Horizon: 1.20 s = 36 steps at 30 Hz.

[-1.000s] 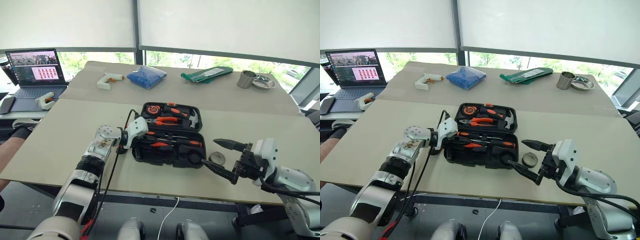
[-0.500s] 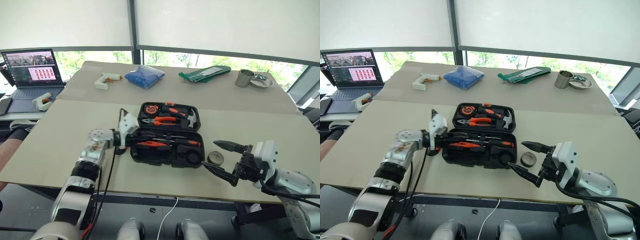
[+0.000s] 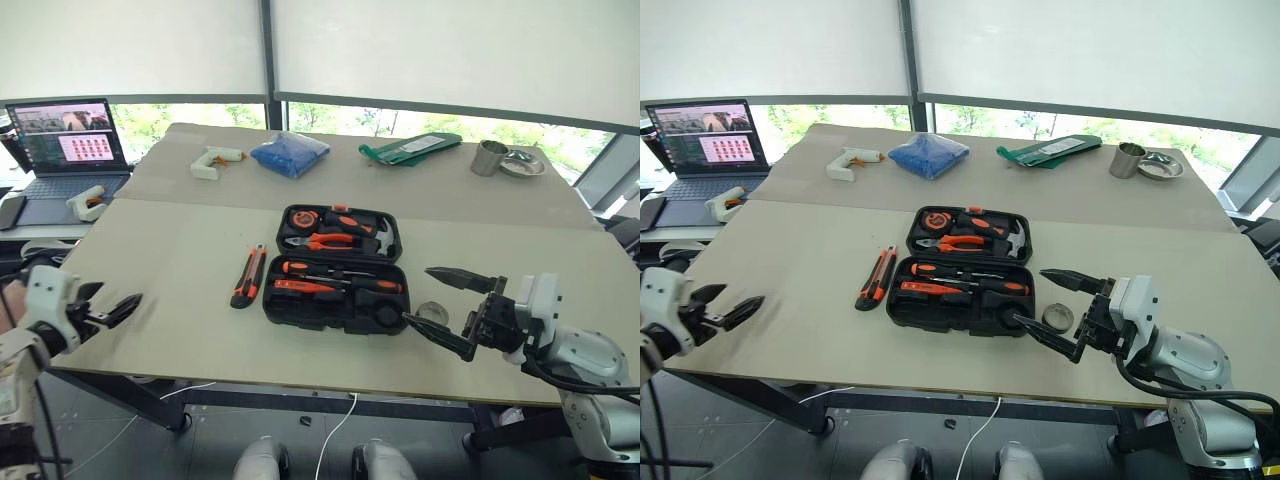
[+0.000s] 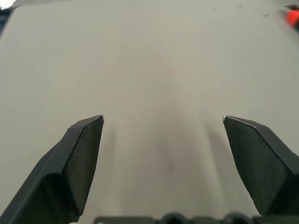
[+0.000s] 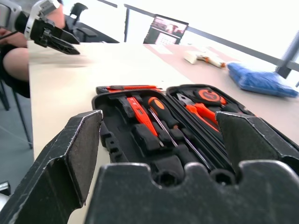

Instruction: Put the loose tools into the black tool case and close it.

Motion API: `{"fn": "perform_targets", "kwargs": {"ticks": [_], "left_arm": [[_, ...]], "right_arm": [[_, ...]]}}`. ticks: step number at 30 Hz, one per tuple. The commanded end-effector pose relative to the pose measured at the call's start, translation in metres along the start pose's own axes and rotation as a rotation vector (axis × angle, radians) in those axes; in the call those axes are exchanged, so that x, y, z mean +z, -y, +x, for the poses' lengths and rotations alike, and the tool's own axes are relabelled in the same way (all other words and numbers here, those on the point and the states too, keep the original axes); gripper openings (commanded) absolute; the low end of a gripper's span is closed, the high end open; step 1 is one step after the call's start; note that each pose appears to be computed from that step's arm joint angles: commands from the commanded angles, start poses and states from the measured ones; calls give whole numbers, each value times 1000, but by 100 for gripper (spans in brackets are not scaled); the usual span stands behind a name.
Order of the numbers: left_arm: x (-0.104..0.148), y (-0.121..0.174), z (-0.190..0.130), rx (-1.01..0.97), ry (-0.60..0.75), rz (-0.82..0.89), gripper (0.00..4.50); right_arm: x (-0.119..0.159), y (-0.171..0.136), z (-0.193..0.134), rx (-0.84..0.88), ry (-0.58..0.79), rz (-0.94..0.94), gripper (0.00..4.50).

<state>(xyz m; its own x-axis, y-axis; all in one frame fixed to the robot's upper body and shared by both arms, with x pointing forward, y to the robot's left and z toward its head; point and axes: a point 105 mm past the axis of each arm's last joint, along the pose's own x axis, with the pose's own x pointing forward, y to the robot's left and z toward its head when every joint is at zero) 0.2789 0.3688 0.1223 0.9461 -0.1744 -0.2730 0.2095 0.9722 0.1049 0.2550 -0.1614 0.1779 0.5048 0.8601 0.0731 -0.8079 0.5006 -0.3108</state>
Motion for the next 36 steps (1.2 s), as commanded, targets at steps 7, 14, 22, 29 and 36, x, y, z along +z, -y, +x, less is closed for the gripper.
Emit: {"fn": "perform_targets", "kwargs": {"ticks": [7, 14, 22, 29, 36], "left_arm": [[59, 80, 41, -132, -91, -10, 443], [57, 134, 74, -192, -162, 10, 443], [46, 158, 91, -195, -195, 21, 443], [44, 175, 107, -220, -189, -5, 443], [45, 171, 133, -165, -185, -21, 443]], "right_arm": [[29, 3, 22, 114, 71, -86, 450], [35, 6, 33, 143, 78, -107, 450], [41, 1, 36, 125, 105, -103, 450], [44, 0, 37, 116, 114, -102, 450], [44, 0, 39, 112, 116, -100, 450]]}}
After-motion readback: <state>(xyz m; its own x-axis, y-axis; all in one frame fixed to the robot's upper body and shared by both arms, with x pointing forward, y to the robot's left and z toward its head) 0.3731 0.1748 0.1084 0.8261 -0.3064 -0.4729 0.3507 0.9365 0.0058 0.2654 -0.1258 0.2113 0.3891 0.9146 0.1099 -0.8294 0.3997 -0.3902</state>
